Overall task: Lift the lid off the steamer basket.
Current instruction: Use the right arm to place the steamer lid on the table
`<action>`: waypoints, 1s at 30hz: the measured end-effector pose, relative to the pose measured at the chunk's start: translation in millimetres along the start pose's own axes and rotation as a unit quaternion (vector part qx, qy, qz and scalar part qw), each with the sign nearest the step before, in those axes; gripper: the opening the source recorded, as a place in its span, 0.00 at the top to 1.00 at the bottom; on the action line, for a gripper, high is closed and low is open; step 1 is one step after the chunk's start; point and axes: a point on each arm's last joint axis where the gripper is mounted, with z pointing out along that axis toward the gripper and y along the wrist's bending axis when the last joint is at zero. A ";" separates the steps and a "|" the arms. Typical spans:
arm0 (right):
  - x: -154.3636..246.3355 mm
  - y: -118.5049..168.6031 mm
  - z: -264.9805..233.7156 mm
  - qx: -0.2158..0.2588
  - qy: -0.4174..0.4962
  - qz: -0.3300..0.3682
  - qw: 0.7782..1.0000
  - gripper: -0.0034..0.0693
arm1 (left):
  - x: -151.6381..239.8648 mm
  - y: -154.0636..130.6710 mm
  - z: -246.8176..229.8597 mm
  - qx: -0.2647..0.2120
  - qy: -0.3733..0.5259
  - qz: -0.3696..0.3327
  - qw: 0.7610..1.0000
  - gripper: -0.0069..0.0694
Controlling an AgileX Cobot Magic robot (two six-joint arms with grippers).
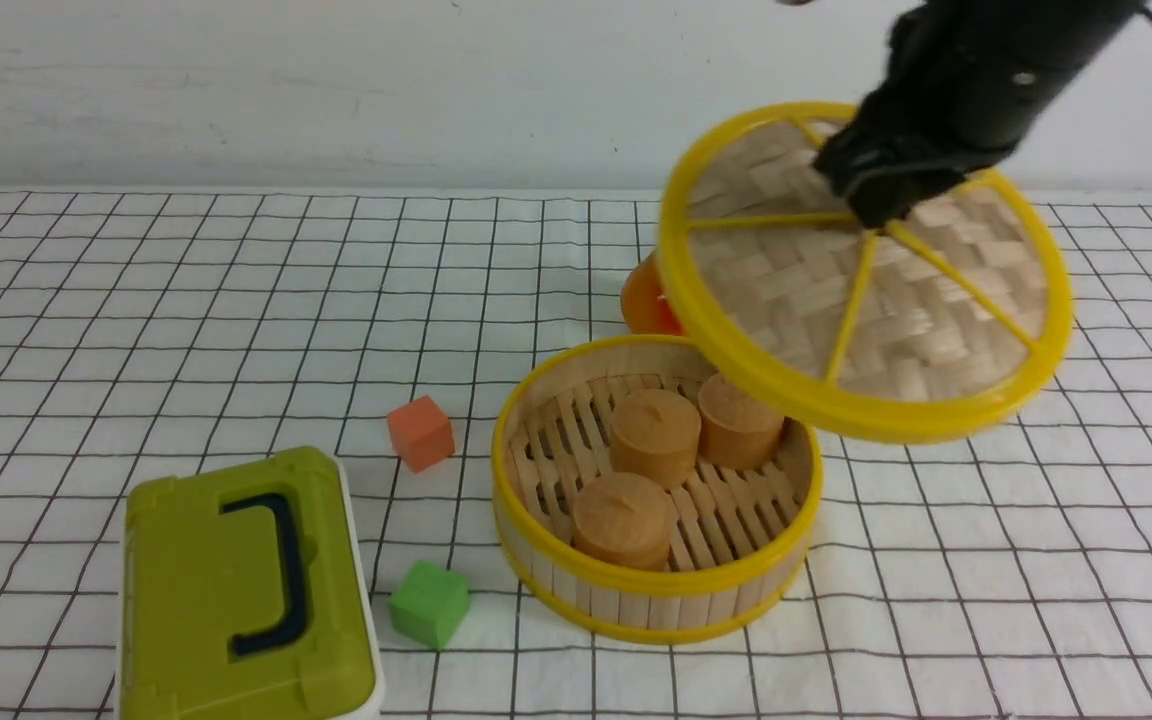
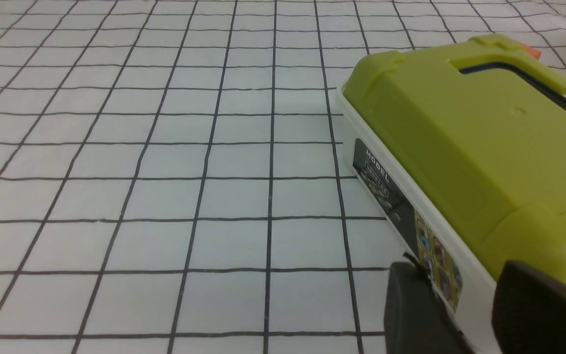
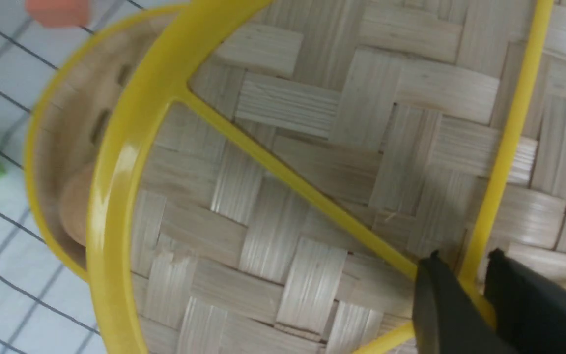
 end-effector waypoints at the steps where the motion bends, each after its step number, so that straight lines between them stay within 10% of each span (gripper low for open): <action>1: 11.0 -15.8 -1.4 0.009 0.013 0.017 1.000 0.81 | 0.0 0.0 0.0 0.000 0.000 0.000 1.000 0.60; 11: 86.3 -88.4 58.1 0.029 0.099 0.151 0.983 0.81 | 0.0 0.0 0.0 0.000 0.000 0.000 1.000 0.60; 30: 97.7 -108.9 158.3 0.036 0.095 0.170 0.980 0.81 | 0.0 0.0 0.0 0.000 0.000 0.000 1.000 0.60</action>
